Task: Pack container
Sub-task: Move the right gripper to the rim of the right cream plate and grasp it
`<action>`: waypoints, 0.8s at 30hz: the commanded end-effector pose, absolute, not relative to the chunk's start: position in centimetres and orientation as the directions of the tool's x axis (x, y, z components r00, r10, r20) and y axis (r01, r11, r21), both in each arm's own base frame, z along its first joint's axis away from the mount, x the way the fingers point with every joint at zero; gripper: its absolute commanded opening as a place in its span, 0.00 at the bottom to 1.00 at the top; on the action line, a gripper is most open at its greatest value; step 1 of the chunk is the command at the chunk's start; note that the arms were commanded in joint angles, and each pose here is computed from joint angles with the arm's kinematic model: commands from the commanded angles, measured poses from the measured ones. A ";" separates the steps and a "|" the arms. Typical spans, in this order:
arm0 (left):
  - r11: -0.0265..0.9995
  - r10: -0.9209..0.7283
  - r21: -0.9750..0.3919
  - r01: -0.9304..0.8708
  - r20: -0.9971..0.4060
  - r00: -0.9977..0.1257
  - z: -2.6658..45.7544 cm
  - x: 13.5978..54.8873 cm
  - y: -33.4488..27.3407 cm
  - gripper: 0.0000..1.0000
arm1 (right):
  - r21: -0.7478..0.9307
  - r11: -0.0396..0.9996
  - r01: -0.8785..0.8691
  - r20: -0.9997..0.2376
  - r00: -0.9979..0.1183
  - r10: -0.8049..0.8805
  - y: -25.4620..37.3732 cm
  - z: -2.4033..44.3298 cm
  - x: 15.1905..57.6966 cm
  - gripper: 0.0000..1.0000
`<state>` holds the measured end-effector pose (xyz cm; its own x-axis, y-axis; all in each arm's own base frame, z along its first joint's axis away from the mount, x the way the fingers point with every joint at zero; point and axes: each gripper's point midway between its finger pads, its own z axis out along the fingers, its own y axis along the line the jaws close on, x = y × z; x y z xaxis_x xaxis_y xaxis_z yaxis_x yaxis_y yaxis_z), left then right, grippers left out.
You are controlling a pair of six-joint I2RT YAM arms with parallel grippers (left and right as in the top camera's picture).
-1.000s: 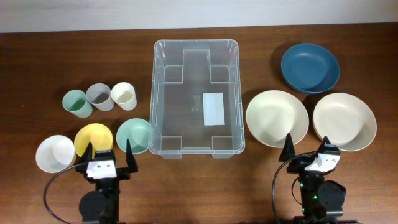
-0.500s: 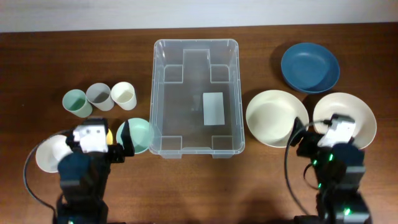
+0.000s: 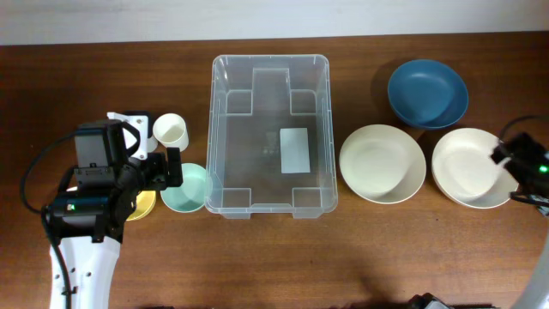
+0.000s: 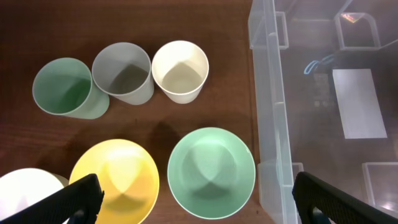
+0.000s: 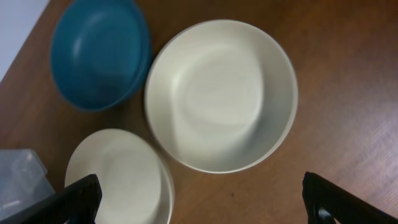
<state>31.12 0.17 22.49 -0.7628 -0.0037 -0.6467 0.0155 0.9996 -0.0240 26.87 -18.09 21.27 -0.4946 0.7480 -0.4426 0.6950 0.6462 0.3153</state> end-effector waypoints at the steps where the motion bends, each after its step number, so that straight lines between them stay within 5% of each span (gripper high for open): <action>1: 0.999 -0.013 -0.032 0.012 -0.672 -0.740 23.8 31.5 0.2 1.00 | 0.365 0.607 0.706 -0.383 -0.481 0.789 -20.6 19.6 26.3 0.99; 9: 0.999 -0.012 -0.030 0.013 -0.696 -0.718 24.3 32.1 0.2 1.00 | 0.391 0.501 0.772 -0.188 -0.465 0.865 -23.3 11.1 24.8 0.99; 24: 0.999 -0.012 -0.030 0.013 -0.704 -0.710 24.5 32.3 0.2 1.00 | 0.463 0.477 0.747 -0.221 -0.423 0.879 -22.6 3.1 25.6 0.99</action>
<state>32.00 0.19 23.49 -0.7287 -0.0026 -0.6848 0.0166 0.9996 -0.0215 25.99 -23.50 5.07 -0.4500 0.8530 -0.2643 0.7329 0.5219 0.4365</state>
